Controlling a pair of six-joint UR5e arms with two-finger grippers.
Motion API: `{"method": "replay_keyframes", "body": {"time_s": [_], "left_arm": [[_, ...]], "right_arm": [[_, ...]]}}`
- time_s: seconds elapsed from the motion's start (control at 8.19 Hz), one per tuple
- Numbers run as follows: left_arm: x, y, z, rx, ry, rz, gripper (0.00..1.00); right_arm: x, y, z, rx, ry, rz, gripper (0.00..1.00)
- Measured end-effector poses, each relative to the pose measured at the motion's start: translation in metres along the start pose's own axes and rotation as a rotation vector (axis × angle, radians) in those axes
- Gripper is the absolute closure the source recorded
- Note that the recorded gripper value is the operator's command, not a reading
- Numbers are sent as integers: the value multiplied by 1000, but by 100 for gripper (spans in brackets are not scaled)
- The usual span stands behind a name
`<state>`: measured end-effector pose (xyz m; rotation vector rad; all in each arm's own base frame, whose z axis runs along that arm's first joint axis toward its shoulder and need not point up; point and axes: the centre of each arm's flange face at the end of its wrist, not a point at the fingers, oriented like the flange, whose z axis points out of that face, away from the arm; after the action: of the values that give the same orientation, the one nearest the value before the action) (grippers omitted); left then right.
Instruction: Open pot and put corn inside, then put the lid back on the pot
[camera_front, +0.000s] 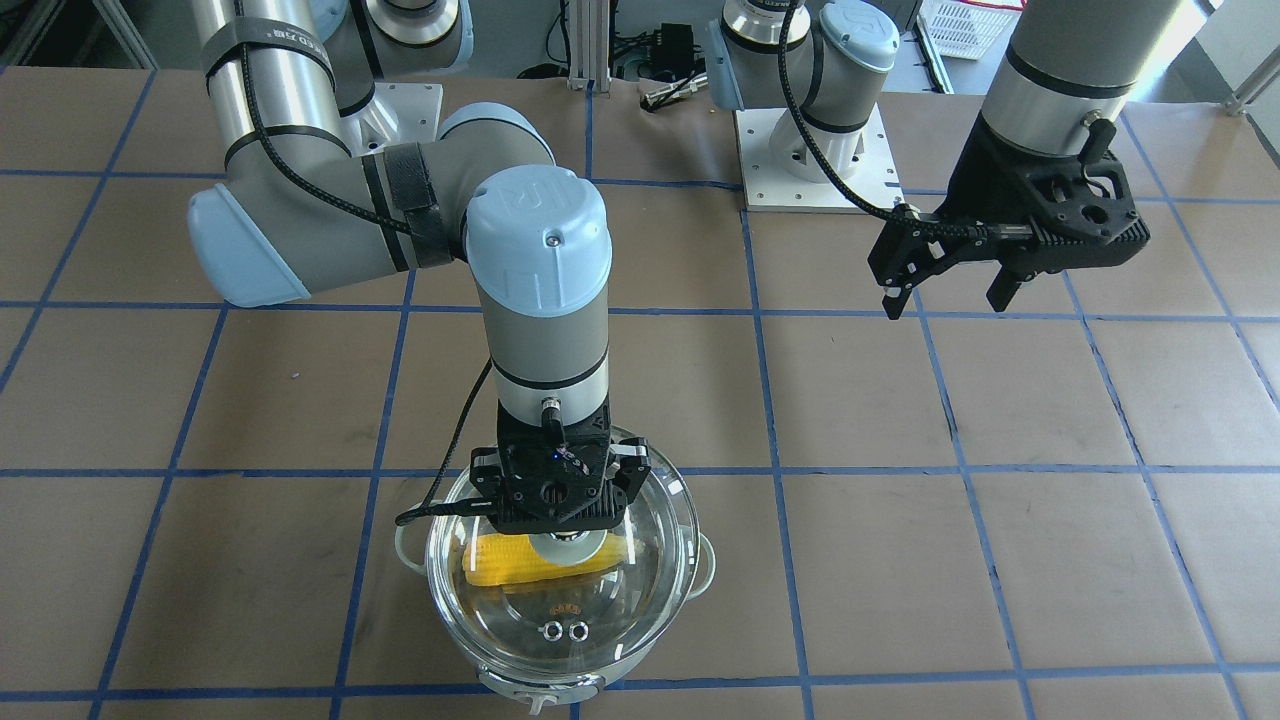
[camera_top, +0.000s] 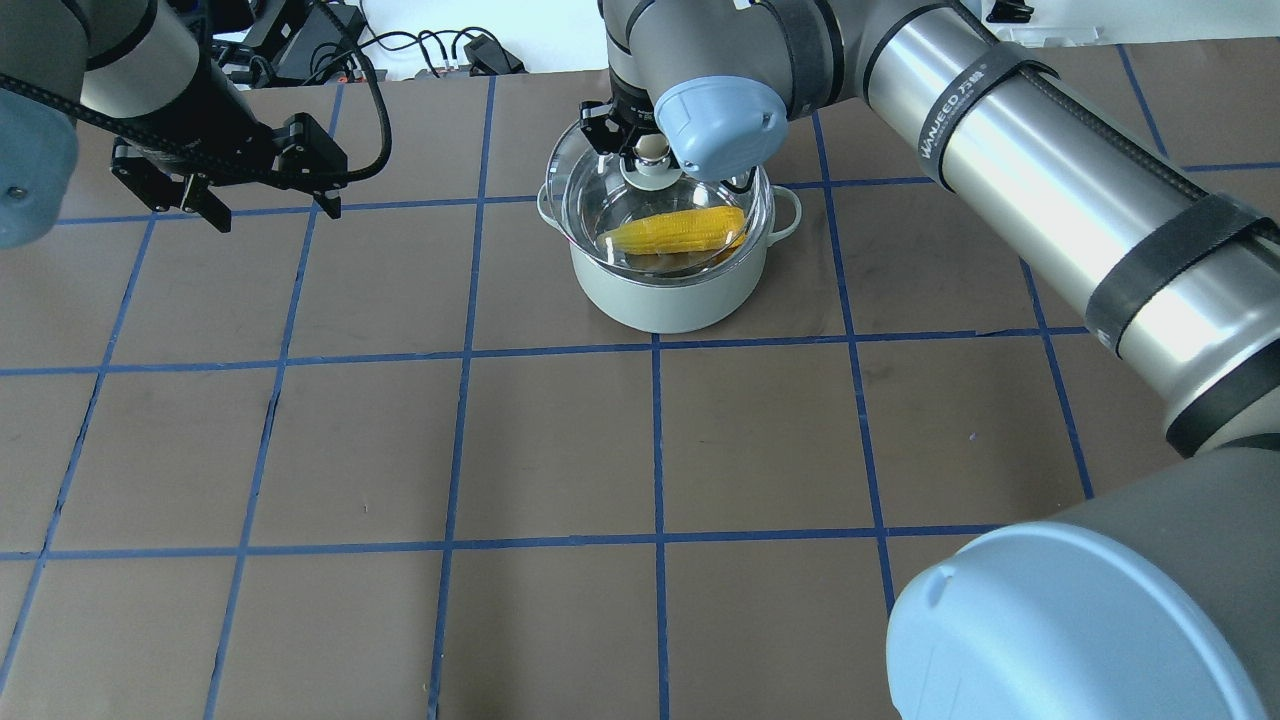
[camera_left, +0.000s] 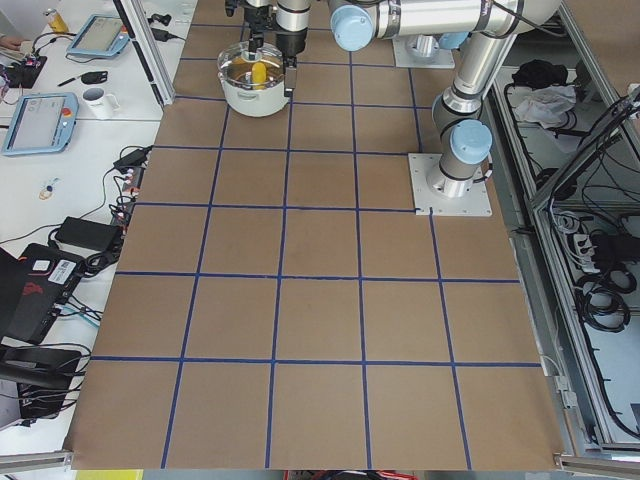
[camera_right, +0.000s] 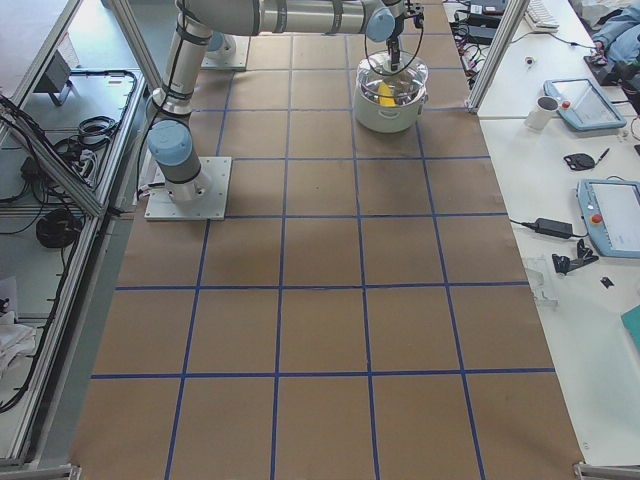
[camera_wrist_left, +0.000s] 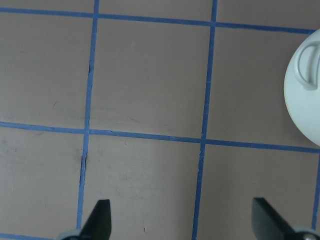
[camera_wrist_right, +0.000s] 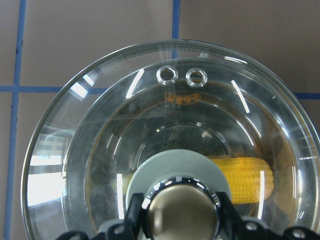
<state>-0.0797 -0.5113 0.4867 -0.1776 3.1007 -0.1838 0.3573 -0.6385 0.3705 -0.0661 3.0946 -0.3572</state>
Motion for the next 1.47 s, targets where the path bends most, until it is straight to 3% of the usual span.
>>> {"method": "replay_keyframes", "body": {"time_s": [0.37, 0.98, 1.47], "left_arm": [[2, 5, 17, -73, 10, -11, 0], [14, 10, 11, -69, 72, 3, 0], [31, 17, 8, -64, 78, 41, 0]], "right_arm": [[7, -2, 6, -17, -6, 19, 68], [11, -1, 11, -29, 0, 25, 69], [13, 0, 15, -33, 8, 15, 69]]}}
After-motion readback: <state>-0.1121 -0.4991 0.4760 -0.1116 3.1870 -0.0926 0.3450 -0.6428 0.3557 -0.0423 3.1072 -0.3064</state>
